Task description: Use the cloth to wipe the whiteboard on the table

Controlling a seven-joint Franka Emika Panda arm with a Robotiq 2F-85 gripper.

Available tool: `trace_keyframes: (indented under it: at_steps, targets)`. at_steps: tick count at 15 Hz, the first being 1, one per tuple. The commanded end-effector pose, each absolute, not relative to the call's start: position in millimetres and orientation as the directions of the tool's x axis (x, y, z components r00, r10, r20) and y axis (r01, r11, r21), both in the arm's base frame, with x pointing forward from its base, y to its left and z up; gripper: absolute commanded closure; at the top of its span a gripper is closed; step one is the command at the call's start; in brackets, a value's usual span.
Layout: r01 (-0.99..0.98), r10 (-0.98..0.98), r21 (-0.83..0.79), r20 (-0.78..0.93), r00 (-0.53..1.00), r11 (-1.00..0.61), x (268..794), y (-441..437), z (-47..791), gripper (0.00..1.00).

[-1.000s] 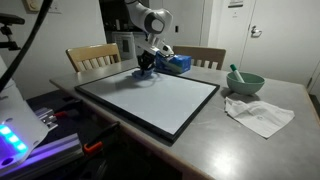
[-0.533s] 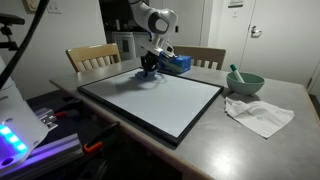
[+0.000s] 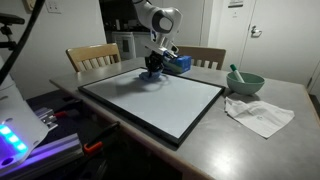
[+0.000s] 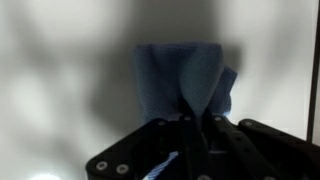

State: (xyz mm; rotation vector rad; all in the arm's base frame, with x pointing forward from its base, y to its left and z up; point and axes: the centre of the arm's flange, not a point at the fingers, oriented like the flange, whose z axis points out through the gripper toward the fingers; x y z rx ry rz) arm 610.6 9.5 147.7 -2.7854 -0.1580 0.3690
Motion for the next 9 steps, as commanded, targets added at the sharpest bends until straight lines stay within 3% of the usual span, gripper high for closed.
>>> trace_keyframes:
  at_steps: [1, 9]
  targets:
    - [0.058, 0.142, -0.308, -0.258, 0.956, -0.95, 601.5, -10.9, 143.9, 0.98]
    - [0.047, 0.113, -0.239, -0.268, 0.957, -0.97, 601.4, -62.8, 138.3, 0.98]
